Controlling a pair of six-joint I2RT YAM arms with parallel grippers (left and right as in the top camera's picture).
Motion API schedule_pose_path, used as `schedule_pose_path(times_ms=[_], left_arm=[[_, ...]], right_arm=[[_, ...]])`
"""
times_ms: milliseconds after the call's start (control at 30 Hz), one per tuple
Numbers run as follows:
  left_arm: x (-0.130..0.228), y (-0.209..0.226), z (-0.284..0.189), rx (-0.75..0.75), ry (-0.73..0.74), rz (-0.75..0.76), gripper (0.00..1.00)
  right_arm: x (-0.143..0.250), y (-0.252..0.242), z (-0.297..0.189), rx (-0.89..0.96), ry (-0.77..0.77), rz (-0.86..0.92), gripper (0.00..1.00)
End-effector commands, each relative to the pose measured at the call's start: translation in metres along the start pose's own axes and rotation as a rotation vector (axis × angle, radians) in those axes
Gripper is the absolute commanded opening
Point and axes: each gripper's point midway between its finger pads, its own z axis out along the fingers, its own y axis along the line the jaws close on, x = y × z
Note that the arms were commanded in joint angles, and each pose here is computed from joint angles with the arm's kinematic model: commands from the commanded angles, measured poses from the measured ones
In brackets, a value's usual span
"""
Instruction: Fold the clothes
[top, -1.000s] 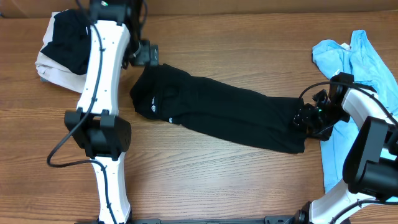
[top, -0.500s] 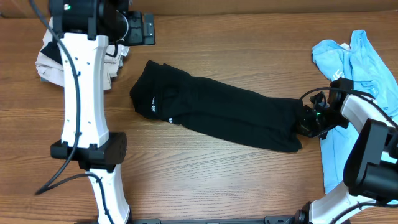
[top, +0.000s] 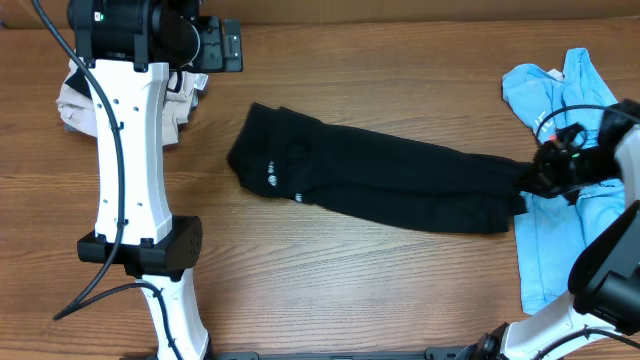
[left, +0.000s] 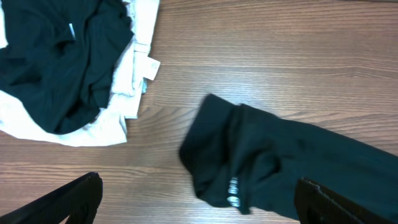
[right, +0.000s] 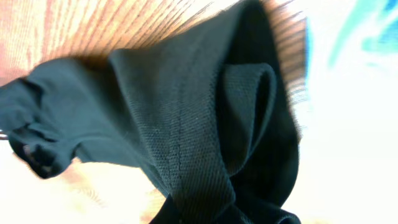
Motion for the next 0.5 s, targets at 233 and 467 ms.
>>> schedule_pose_path(times_ms=[233, 467], left_arm=[[-0.004, 0.005, -0.014, -0.023, -0.042, 0.018, 1.00], [-0.001, 0.005, -0.010, -0.025, -0.025, 0.019, 1.00]], right_arm=[[0.010, 0.050, -0.011, -0.012, 0.003, -0.185, 0.04], [0.026, 0.127, 0.029, -0.049, 0.015, -0.342, 0.04]])
